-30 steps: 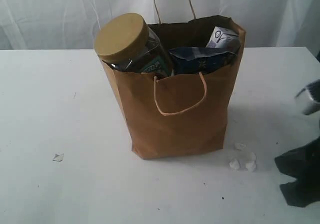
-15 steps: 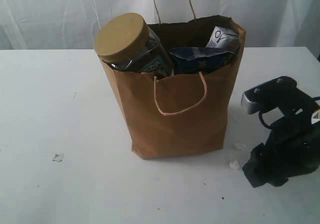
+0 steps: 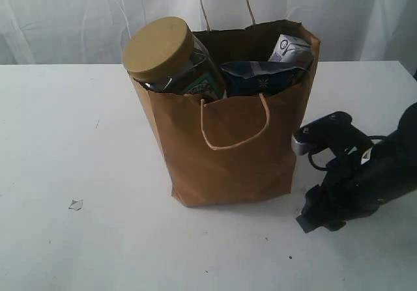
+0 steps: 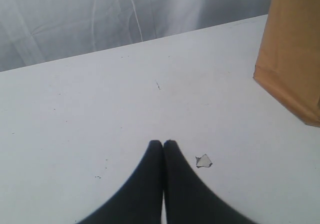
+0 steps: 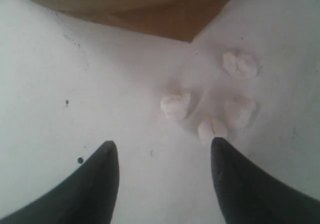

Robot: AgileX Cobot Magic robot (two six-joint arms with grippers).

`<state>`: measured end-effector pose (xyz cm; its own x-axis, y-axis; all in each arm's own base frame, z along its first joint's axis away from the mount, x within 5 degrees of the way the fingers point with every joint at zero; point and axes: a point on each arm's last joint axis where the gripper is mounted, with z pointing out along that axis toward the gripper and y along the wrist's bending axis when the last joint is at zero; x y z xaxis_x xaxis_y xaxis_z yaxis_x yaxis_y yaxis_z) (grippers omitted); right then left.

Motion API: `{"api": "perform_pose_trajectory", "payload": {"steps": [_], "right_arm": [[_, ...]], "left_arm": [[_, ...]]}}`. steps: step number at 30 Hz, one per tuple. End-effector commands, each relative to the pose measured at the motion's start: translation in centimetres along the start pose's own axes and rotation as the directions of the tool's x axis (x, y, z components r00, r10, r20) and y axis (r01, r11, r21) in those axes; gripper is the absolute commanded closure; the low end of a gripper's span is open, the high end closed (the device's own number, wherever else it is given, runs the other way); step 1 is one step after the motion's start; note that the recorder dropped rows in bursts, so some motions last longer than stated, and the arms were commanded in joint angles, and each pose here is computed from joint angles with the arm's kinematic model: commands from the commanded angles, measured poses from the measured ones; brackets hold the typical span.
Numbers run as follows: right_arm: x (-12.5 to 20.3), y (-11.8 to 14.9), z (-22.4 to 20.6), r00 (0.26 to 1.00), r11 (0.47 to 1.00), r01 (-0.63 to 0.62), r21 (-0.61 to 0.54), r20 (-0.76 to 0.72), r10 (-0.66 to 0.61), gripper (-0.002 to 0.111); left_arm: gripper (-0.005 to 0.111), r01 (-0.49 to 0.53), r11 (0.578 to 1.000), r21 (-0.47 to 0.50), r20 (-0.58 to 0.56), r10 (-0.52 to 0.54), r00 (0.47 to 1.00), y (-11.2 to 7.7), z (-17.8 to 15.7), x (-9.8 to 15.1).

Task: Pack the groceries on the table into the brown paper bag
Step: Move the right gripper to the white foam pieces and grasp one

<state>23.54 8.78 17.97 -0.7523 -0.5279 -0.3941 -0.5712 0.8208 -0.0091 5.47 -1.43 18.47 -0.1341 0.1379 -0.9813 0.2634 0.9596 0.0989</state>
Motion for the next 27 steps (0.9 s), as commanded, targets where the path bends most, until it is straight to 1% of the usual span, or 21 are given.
{"api": "perform_pose_trajectory", "payload": {"steps": [1,6,13,19,23,27], "right_arm": [[-0.3,-0.4,1.9,1.000,0.999,0.031,0.021,0.003,-0.031,0.056],[-0.2,-0.6,3.3,0.999,0.999,0.049,0.024,-0.015,-0.048,0.056],[-0.9,0.2,4.4,0.996,0.996,0.087,0.008,-0.014,-0.087,0.056],[-1.1,0.0,5.5,0.995,0.996,0.089,0.001,-0.039,-0.089,0.057],[-1.0,0.0,6.0,0.995,0.996,0.088,0.001,-0.047,-0.088,0.065],[-0.7,0.1,6.1,0.993,0.996,0.085,-0.018,-0.079,-0.086,0.080]], "left_arm": [[0.107,0.014,1.000,-0.001,0.007,-0.014,1.000,0.0,0.0,0.0],[0.107,0.014,1.000,-0.001,0.007,-0.014,1.000,0.0,0.0,0.0],[0.107,0.014,1.000,-0.001,0.007,-0.014,1.000,0.0,0.0,0.0],[0.107,0.014,1.000,-0.001,0.007,-0.014,1.000,0.0,0.0,0.0],[0.107,0.014,1.000,-0.001,0.007,-0.014,1.000,0.0,0.0,0.0],[0.107,0.014,1.000,-0.001,0.007,-0.014,1.000,0.0,0.0,0.0]]}}
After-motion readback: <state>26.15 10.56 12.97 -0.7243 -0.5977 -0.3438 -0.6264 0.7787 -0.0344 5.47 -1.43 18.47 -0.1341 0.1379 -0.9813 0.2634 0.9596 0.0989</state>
